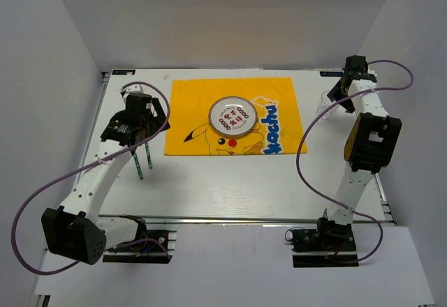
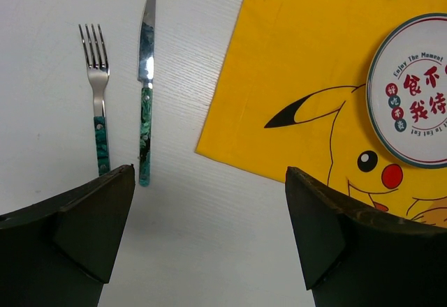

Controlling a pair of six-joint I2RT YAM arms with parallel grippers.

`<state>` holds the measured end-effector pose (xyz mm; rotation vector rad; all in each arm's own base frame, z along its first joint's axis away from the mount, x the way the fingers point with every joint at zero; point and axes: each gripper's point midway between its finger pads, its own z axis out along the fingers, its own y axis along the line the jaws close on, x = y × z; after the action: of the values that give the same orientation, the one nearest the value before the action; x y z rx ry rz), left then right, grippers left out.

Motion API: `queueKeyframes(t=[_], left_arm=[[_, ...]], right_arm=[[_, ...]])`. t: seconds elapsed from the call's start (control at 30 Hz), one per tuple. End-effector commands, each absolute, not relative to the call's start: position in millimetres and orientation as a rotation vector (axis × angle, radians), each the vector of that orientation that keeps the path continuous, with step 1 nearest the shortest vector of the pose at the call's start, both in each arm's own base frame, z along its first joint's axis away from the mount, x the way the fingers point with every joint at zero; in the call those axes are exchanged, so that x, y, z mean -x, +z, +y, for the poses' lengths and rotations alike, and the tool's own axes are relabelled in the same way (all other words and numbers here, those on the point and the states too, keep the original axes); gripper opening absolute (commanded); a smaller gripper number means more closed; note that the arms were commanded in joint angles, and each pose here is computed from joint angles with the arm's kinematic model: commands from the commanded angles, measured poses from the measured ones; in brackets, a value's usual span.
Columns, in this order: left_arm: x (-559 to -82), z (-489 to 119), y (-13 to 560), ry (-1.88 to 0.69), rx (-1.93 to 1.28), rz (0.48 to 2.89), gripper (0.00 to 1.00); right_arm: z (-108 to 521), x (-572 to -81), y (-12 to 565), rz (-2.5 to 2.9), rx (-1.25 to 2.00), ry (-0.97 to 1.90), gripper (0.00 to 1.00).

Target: Set the dinner table for one person

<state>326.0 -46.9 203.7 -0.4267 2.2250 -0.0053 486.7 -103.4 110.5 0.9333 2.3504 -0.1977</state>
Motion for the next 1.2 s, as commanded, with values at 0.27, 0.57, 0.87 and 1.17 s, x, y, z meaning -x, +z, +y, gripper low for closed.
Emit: queueKeyframes(t=[0.27, 0.57, 0.87, 1.17], left_arm=[[-329, -55, 203, -0.045, 0.387, 2.232, 0.98], [-329, -57, 200, -0.049, 0.380, 2.241, 0.98], [-331, -56, 195, -0.052, 0.385, 2.255, 0.98], [-334, -62, 190, -0.079, 0.348, 2.270, 0.98]], right_arm=[[-110, -504, 85, 2.347, -0.927, -0.175, 0.53], [-100, -517, 123, 2.280, -0.881, -0.138, 0.00], [-9, -587, 186, 2.240, -0.568, 0.053, 0.00], [68, -631, 153, 2.163, -0.361, 0.338, 0.00]])
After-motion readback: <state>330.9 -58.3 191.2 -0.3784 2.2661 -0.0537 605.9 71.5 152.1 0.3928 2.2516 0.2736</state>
